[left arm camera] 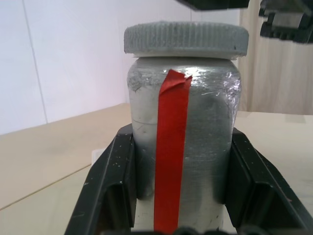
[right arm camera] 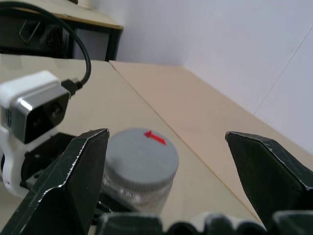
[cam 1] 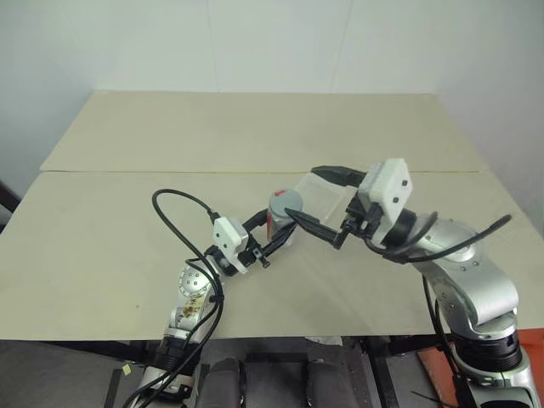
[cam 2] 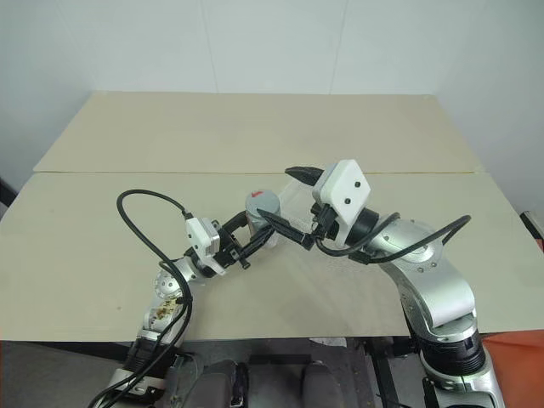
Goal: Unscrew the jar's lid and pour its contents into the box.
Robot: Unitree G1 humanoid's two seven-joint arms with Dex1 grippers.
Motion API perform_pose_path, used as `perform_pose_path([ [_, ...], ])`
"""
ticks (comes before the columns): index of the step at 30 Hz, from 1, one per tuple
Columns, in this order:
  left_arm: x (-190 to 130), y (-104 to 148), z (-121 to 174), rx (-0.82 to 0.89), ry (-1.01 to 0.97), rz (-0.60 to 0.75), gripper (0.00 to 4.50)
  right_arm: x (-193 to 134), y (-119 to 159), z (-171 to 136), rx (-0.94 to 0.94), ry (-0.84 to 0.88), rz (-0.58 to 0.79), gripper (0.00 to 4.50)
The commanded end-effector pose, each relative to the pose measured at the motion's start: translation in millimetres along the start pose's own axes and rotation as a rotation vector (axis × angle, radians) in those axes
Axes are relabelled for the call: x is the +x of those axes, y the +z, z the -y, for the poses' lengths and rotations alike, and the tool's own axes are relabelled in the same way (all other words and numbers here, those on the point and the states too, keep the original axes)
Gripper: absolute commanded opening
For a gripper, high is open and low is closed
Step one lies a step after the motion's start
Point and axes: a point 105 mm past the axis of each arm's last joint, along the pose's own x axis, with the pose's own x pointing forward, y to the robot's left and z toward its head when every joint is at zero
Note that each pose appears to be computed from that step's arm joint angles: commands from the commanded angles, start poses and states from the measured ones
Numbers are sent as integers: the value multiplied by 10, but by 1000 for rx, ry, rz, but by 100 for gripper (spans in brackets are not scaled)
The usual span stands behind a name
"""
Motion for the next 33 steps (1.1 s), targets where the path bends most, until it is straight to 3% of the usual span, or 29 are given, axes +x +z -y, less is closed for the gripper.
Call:
perform_pose_path([
  [1,73,130,9,23,-12,63,193,165,100,-93,-12,7,53,445],
  [13,92,140,23,27,-23,69,193,361,-116,15,-2,-86,27,445],
  [33,33,122,-31,25,-12,64,193,89,-173,29,0,-87,-6,445],
])
